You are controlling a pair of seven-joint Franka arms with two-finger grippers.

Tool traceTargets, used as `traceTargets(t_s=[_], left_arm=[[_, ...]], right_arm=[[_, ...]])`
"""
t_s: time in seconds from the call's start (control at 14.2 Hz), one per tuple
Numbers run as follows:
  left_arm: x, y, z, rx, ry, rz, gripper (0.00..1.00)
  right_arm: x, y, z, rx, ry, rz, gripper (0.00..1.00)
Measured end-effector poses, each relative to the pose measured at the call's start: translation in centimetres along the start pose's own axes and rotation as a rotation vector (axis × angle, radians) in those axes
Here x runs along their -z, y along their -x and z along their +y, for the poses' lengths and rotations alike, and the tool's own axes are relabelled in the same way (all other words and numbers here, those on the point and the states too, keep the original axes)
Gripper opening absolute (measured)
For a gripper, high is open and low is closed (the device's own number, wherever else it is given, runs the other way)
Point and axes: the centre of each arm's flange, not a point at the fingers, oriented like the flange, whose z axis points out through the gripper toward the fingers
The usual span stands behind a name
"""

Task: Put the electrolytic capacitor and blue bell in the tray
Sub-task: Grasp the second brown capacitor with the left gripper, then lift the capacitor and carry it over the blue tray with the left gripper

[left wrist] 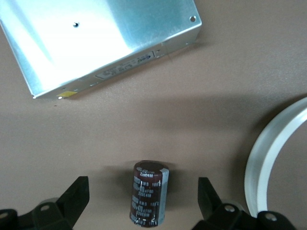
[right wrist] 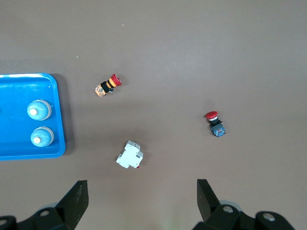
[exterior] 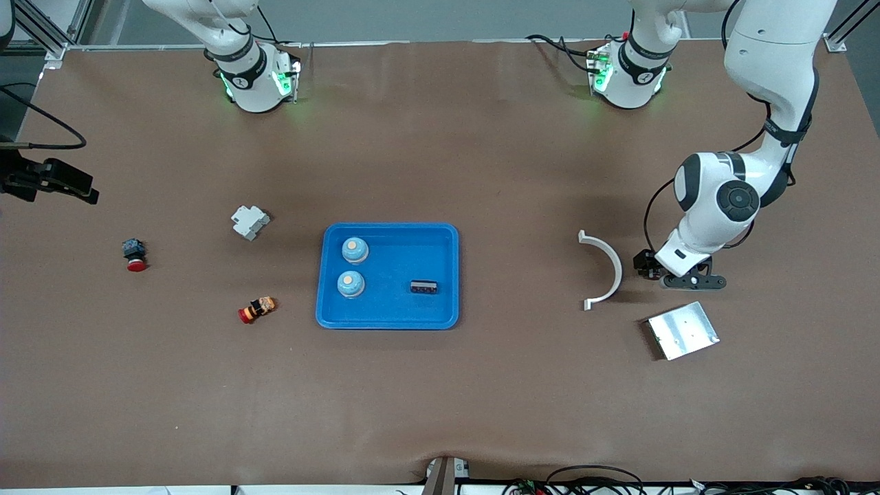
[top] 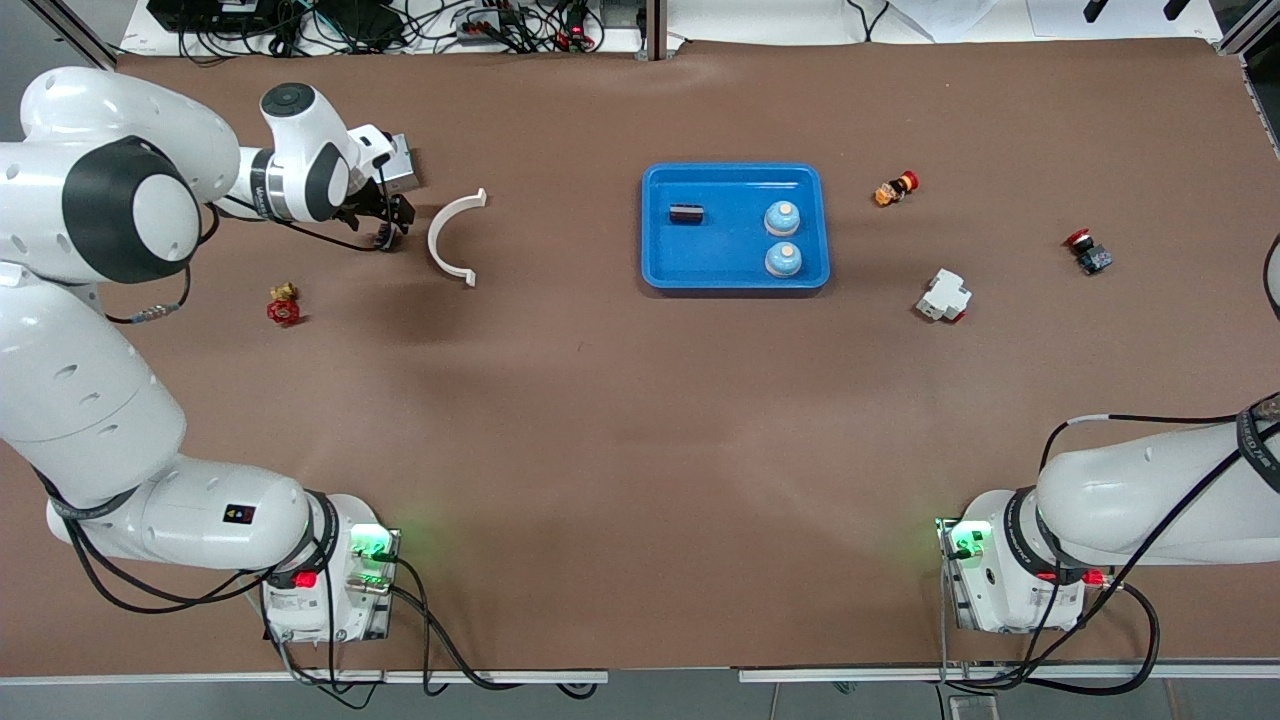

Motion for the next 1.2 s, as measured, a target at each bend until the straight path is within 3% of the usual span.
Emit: traceTargets(t_s=[0.35,0.42,0.77,0.85,0.99,1.2], left_arm=[[-1.6,0.6,0.1,-0.002,-0.002,-0.030,1.00],[-1.8,0.6,0.1,-0.002,-0.002,-0.033,0.94],[-1.5,0.4,0.3,-0.006,0.000,-0.026,0.38],[-1.4,0.4,0.3,-0.005,0.000,-0.026,0.34],[-1.4,0.4,0.1,0.024,0.000,-0.026,0.35],[-1.0,-0.2,-0.4,0.173,0.000,-0.016,0.35]], right_arm=[[0.1,0.1,0.5,-0.008,0.001,-0.003,1.00],[0.0,0.1,0.4,-0.007,0.001,-0.004,1.00],[-0.1,0.0,1.5,-0.026,-0.006,-0.005,1.00],[-0.1,-0.1,1.6,-0.028,-0.007,-0.004,1.00],[-0.1,-0.1,1.7,-0.030,-0.007,-0.001,1.00],[-0.1,-0.1,1.7,-0.030,-0.007,-0.001,1.00]])
